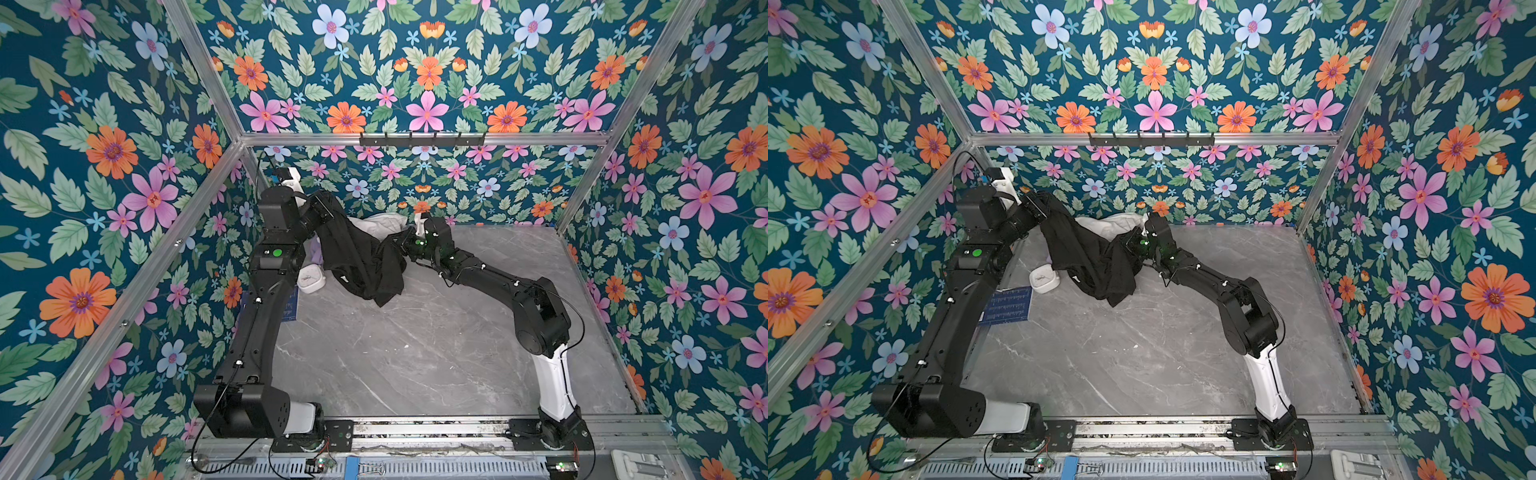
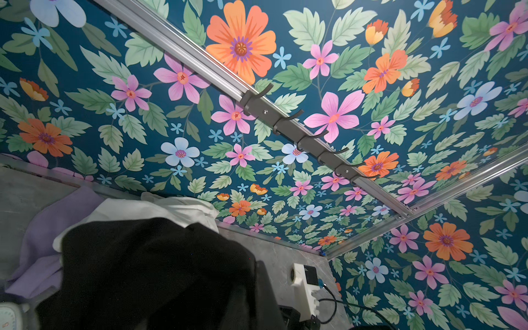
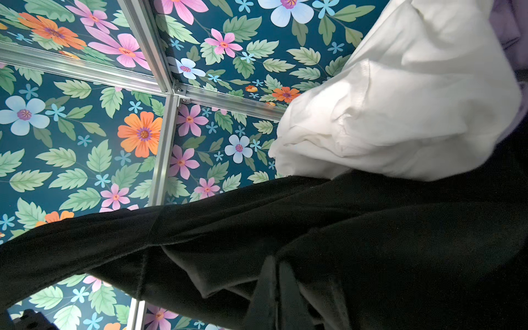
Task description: Pick out a specific cloth from the pile
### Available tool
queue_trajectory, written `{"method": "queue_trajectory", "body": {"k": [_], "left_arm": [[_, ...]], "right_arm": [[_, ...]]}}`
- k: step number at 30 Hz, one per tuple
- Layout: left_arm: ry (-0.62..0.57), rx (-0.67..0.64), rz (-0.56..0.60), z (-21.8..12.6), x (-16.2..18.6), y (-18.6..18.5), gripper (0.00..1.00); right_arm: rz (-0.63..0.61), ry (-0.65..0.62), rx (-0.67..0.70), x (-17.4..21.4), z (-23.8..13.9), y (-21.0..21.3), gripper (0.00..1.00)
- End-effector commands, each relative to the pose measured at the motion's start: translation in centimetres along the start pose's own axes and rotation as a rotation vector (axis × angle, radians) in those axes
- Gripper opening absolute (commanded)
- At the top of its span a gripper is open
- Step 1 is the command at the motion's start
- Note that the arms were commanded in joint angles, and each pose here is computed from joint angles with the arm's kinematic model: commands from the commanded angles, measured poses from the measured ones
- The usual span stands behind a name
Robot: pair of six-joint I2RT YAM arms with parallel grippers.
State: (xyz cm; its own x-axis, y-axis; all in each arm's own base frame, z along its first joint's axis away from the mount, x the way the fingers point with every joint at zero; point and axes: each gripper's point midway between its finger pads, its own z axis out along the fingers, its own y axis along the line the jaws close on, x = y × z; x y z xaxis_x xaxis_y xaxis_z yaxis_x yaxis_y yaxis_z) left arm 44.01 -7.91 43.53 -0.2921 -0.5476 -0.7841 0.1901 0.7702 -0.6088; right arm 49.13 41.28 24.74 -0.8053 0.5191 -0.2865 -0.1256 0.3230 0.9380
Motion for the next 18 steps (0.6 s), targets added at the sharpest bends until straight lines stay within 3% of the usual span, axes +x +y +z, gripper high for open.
{"method": "queue_trajectory", "body": {"k": [1, 18], "left_arm": [[-0.049, 0.033, 0.017, -0.2, -1.0, -0.8, 0.06], [-0.046, 0.009, 0.027, -0.9, -0.3, 0.0, 0.06]], "right_arm": [[-0.029, -0.010, -0.059, -0.3, -0.7, 2.3, 0.00], [-0.080, -0.037, -0.155, -0.5, -3.9, 8.4, 0.00]]}}
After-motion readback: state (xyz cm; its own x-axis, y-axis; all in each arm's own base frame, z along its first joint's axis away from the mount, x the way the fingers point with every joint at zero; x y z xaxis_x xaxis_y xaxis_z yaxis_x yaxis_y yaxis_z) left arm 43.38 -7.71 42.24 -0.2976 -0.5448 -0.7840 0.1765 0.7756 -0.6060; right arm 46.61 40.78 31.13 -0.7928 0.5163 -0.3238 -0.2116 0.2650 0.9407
